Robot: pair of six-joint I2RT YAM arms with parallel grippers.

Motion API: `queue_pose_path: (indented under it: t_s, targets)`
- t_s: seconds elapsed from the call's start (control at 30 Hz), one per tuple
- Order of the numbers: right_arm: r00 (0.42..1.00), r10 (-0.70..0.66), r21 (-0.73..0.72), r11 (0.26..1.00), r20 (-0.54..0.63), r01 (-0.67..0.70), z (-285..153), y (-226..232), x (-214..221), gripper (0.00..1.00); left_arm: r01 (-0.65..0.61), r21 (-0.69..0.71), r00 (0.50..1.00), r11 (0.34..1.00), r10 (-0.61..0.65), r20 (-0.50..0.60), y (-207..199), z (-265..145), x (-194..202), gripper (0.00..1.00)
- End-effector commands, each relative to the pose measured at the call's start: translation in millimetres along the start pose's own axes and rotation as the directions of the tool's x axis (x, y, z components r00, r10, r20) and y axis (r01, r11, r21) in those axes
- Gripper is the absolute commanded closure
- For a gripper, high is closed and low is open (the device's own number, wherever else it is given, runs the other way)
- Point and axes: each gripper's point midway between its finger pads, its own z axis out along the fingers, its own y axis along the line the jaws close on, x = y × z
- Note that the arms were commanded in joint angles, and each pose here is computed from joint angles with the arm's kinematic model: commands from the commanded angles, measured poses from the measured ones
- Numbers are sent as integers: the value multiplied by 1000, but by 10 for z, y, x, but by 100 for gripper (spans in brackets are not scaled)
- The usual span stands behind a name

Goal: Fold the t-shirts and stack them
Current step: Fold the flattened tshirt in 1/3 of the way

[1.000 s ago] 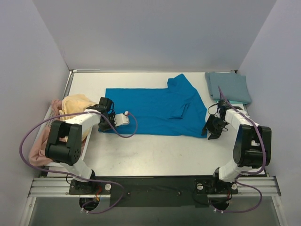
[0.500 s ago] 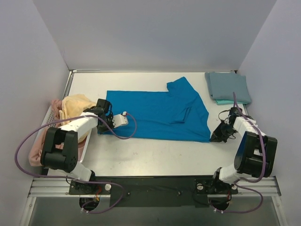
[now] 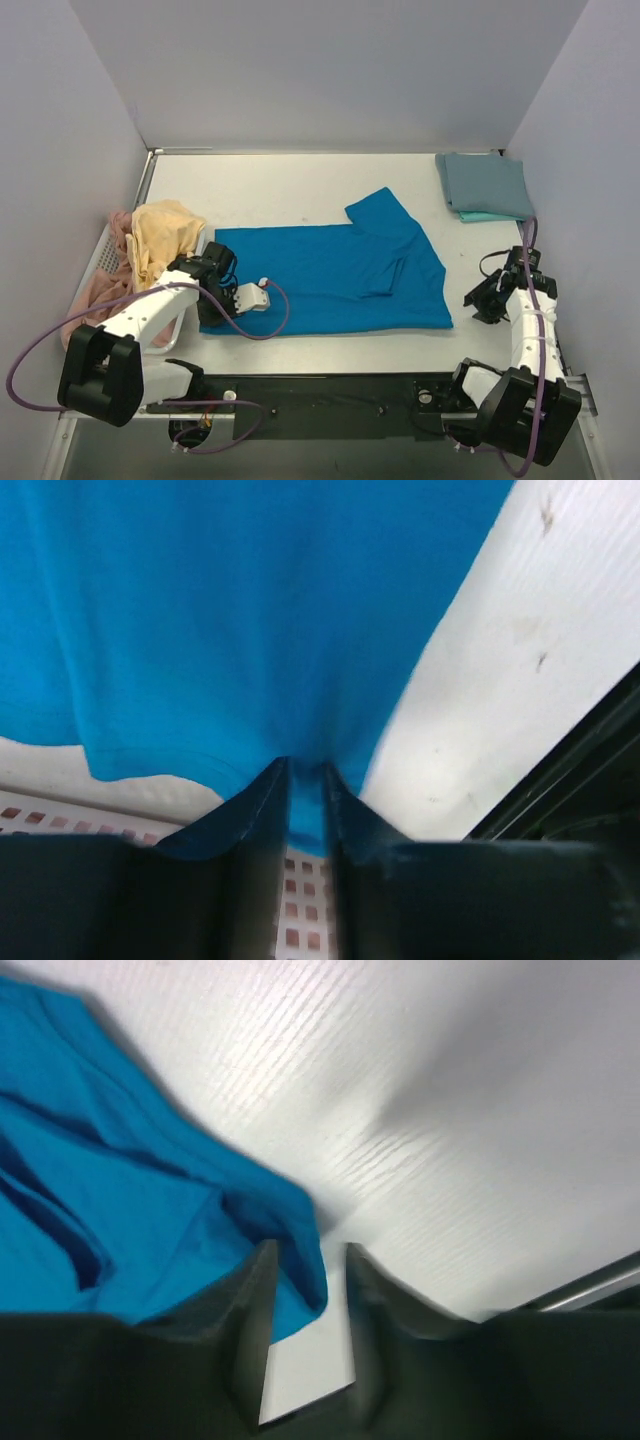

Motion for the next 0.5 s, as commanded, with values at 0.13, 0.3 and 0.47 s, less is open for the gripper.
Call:
queue_pose_path:
  t_s: [0.13, 0.3, 0.47]
  targets:
    - [976, -16, 145, 989, 218, -16, -493, -225, -446, 27, -14, 14, 998, 1000, 15, -56, -107, -329, 121, 23]
    - [954, -257, -146, 949, 155, 280, -505, 646, -243, 81, 58, -46, 984, 997, -50, 169, 177, -643, -513, 22]
    - [886, -464, -267, 856, -18, 443, -261, 1047, 395, 100, 23, -2, 898, 1000, -19, 439, 150, -942, -1688, 51]
